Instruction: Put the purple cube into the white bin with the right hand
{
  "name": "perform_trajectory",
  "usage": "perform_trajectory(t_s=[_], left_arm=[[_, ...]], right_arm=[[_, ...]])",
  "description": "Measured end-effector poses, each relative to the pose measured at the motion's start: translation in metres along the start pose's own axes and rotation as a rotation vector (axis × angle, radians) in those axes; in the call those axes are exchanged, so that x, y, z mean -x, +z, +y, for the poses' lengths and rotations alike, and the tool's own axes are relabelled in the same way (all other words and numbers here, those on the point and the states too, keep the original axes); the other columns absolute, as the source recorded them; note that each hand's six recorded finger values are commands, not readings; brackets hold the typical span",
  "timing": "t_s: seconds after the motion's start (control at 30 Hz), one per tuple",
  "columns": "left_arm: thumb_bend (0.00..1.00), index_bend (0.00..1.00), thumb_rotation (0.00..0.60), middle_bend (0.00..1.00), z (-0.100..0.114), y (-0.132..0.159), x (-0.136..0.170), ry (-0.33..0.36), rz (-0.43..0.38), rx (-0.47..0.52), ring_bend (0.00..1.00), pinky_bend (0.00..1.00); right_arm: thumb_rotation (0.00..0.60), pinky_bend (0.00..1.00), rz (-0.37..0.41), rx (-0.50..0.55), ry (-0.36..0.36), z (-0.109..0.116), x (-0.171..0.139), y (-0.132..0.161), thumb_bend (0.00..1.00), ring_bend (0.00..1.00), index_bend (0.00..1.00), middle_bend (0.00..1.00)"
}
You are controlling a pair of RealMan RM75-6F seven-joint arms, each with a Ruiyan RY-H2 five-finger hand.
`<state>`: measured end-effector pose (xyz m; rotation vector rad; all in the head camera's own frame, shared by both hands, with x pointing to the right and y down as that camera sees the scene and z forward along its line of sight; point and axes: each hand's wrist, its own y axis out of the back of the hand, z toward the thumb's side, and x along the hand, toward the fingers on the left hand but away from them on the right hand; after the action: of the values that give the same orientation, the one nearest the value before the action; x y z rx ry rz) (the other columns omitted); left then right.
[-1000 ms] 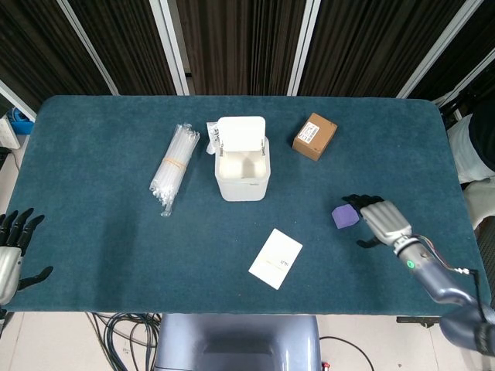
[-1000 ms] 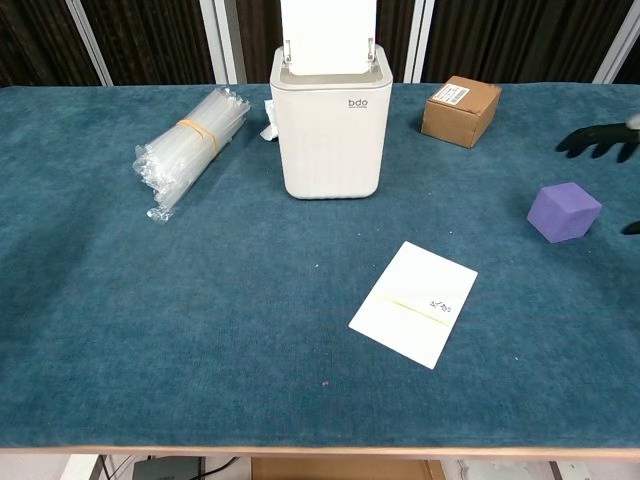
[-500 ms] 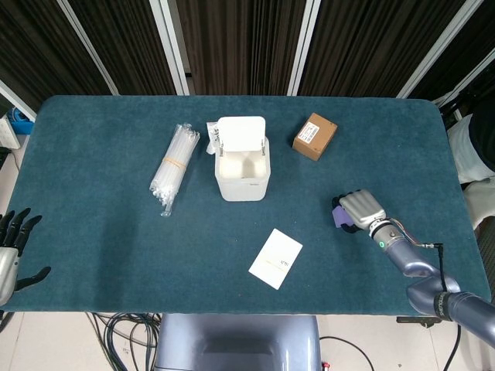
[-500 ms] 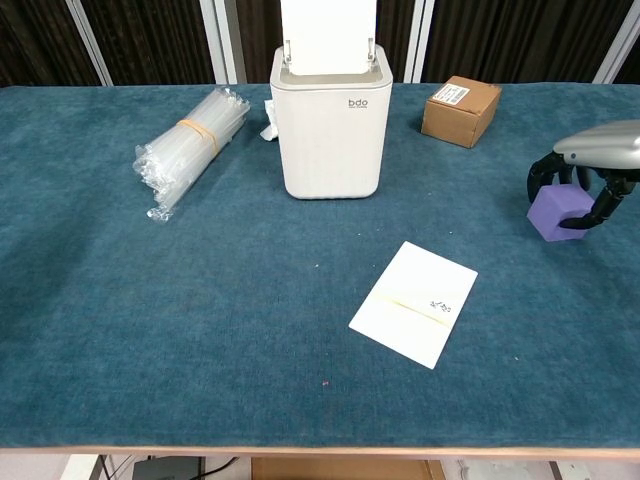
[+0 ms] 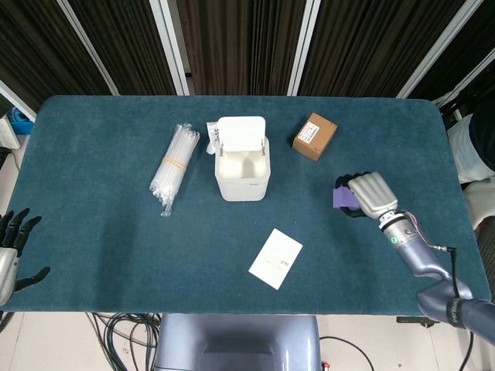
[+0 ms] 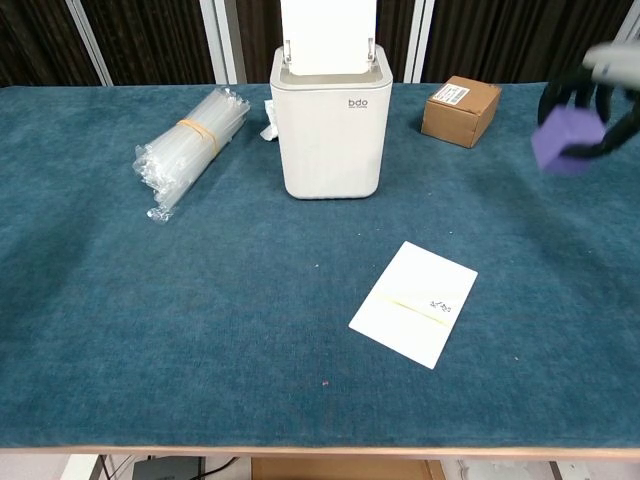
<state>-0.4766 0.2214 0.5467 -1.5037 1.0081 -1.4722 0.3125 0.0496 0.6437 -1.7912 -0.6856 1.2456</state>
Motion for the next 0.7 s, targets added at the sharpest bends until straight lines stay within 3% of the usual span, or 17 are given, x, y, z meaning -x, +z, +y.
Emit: perform_trajectory(t_s=[0.1, 0.27, 0.5, 0.7], left_arm=[[0.07, 0.20, 0.600, 0.14, 0.000, 0.000, 0.000, -0.001, 0.000, 0.003, 0.00, 0.00], [0.07, 0.20, 0.600, 0.14, 0.000, 0.000, 0.001, -0.002, -0.003, 0.008, 0.00, 0.00], [0.07, 0.20, 0.600, 0.14, 0.000, 0.000, 0.001, 0.000, -0.004, 0.011, 0.00, 0.00], [0.07, 0.20, 0.600, 0.14, 0.000, 0.001, 0.001, 0.003, -0.003, 0.017, 0.00, 0.00]], right_arm=[[0.600, 0.49, 0.057, 0.068, -0.114, 0.039, -0.008, 0.017, 0.40, 0.50, 0.49, 0.52], [0.600, 0.49, 0.144, 0.100, -0.208, 0.093, 0.004, 0.047, 0.40, 0.50, 0.49, 0.52], [0.600, 0.49, 0.201, 0.103, -0.168, 0.116, 0.057, 0.094, 0.39, 0.49, 0.49, 0.51], [0.600, 0.49, 0.240, 0.063, -0.112, 0.118, 0.107, 0.142, 0.38, 0.47, 0.47, 0.48]])
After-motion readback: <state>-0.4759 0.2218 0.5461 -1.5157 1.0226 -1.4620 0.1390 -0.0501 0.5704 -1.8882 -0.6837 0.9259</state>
